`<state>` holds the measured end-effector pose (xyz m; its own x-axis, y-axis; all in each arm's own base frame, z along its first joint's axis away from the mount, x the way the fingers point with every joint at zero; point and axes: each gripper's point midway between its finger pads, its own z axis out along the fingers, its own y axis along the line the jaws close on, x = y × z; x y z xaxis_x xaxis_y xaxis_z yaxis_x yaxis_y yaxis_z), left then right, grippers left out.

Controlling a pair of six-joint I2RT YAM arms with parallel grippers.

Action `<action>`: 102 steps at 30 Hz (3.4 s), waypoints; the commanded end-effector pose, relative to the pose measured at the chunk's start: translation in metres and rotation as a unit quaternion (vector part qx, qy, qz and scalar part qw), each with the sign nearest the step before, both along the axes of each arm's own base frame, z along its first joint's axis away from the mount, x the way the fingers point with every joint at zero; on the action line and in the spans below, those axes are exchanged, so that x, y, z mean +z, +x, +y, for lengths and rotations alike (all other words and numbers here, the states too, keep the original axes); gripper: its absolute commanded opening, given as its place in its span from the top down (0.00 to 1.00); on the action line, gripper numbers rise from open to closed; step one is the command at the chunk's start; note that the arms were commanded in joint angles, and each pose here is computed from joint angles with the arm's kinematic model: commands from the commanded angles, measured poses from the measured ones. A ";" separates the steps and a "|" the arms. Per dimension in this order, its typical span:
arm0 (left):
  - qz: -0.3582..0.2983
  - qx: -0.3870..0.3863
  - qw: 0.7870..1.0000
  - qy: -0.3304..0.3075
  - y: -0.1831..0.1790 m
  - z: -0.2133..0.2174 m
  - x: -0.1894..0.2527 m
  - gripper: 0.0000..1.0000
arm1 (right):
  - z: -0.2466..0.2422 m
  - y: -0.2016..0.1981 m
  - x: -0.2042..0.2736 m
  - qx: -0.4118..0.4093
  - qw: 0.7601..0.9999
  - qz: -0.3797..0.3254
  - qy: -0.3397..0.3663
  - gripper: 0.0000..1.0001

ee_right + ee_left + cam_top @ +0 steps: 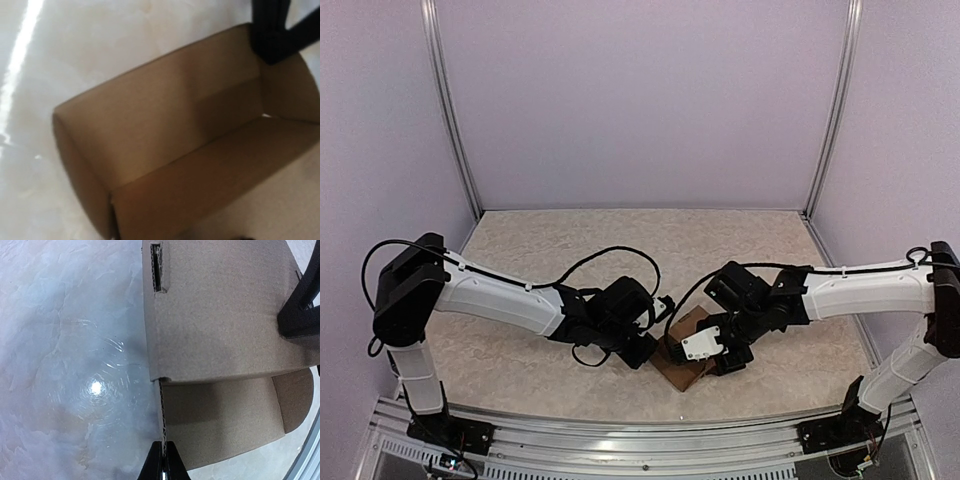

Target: Fold the paper box

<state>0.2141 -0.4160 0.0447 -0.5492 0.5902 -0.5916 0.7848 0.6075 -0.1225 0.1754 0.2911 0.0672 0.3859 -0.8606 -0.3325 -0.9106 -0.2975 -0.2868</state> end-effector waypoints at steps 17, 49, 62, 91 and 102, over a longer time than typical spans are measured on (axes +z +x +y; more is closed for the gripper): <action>-0.016 -0.018 0.998 -0.061 -0.004 -0.019 0.039 0.98 | -0.011 -0.007 -0.029 -0.030 0.999 0.008 -0.017 0.44; 0.050 -0.016 0.997 -0.052 0.000 -0.030 0.041 0.98 | -0.018 -0.028 -0.035 0.012 0.999 0.045 -0.026 0.40; 0.061 -0.023 0.996 -0.052 0.003 -0.034 0.043 0.98 | -0.015 -0.012 -0.034 -0.021 1.000 0.013 -0.018 0.44; 0.124 -0.033 0.991 -0.045 0.009 -0.047 0.048 0.98 | -0.021 -0.016 -0.038 -0.015 0.999 0.021 -0.035 0.45; 0.141 -0.025 0.988 -0.051 0.016 -0.045 0.039 0.96 | -0.024 -0.013 -0.040 -0.021 0.999 0.006 -0.033 0.46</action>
<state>0.2220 -0.4239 0.0553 -0.6951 0.6175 -0.3681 0.7177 0.6258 -0.3055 0.1864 0.2935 0.0649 0.3668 -0.8587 -0.3578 -0.8984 -0.2272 -0.3758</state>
